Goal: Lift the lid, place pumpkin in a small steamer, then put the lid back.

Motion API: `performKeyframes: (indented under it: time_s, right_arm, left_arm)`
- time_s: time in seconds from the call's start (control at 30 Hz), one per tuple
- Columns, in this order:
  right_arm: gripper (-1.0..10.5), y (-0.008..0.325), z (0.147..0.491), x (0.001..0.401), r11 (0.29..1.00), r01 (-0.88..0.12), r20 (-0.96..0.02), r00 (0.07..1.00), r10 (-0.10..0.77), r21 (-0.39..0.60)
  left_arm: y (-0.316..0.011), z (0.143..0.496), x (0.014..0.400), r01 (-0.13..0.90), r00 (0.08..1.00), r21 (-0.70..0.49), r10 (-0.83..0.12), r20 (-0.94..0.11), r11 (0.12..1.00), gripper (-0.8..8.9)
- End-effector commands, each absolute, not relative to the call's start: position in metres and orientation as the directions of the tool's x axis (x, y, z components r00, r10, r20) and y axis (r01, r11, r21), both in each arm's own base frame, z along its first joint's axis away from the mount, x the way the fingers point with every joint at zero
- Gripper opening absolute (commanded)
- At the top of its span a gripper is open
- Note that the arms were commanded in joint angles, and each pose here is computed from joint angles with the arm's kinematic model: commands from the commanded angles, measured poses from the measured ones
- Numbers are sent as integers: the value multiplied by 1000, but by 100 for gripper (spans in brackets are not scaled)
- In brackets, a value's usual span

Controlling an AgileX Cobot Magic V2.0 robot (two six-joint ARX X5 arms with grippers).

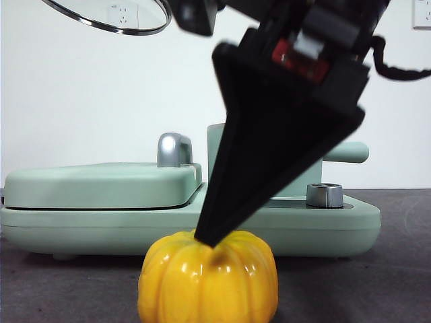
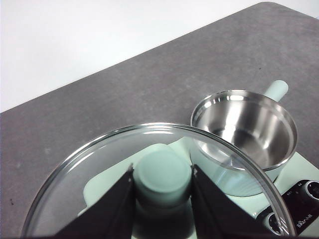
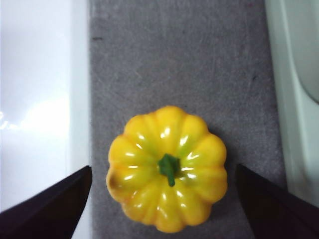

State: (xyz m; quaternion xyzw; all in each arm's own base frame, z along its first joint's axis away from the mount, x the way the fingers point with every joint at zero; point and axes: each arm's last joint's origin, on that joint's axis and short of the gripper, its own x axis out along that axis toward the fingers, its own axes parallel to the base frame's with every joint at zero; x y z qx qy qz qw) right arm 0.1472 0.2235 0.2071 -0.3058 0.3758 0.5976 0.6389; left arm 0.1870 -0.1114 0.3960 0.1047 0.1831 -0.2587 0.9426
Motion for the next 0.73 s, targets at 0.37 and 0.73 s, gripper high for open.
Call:
performKeyframes:
  time_s: [0.37,0.73]
  right_arm:
    - [461,238,192,151,73,-995,-858,-20,513,67]
    - [286,240,185,151,78,-994,-875,-29,483,76]
  left_arm:
    - [-109,405,189,514,823,121,-449,-348,849,10]
    - [-109,405,189,514,824,121,-449,-344,849,10]
